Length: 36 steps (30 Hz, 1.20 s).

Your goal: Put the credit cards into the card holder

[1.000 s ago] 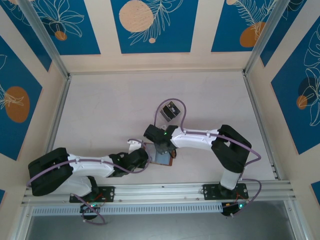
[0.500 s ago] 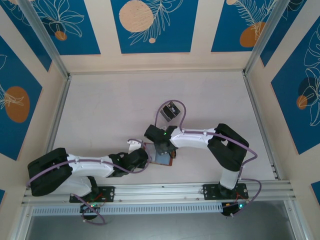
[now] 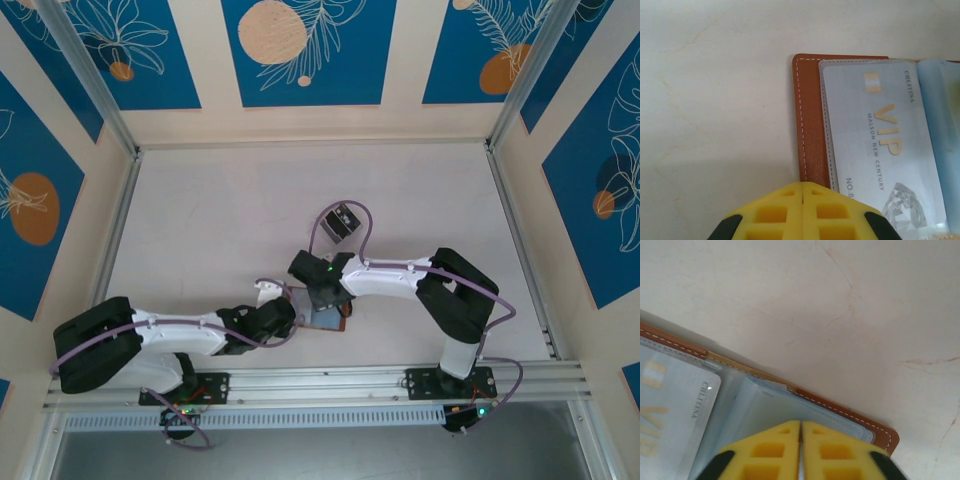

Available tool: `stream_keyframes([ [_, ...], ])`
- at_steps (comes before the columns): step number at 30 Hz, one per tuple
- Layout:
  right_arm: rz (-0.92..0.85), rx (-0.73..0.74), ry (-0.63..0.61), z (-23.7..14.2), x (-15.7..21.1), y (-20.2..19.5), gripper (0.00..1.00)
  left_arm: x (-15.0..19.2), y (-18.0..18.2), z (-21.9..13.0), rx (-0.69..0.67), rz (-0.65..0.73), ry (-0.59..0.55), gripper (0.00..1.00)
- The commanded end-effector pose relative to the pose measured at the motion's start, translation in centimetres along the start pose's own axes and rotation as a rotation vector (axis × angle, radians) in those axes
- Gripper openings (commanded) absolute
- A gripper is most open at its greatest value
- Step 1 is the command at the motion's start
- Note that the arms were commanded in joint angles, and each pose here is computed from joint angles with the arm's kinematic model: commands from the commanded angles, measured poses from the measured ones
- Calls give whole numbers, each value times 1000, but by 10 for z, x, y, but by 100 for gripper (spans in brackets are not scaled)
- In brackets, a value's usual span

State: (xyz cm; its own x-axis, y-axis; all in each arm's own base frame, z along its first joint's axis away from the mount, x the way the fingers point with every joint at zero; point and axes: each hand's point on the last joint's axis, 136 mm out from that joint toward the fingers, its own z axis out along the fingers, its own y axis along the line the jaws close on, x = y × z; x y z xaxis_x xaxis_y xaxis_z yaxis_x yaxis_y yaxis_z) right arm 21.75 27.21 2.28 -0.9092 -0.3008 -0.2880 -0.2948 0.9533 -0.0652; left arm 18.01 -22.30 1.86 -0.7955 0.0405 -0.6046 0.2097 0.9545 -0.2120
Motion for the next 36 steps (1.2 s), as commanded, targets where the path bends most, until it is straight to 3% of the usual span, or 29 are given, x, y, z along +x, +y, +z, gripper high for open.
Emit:
stream_keyframes([
  [1,-18,34,16,-8,6,-9,21,33,20,2,-62,48,113,4],
  [6,-19,37,-17,-16,2,-13,27,34,21,3,-64,49,116,4],
  [24,15,13,82,8,22,-13,26,32,22,0,-65,47,108,4],
  [31,37,-14,115,14,32,-11,20,30,22,-1,-68,52,105,4],
  [36,36,-21,92,9,28,-11,8,32,22,0,-68,53,110,4],
])
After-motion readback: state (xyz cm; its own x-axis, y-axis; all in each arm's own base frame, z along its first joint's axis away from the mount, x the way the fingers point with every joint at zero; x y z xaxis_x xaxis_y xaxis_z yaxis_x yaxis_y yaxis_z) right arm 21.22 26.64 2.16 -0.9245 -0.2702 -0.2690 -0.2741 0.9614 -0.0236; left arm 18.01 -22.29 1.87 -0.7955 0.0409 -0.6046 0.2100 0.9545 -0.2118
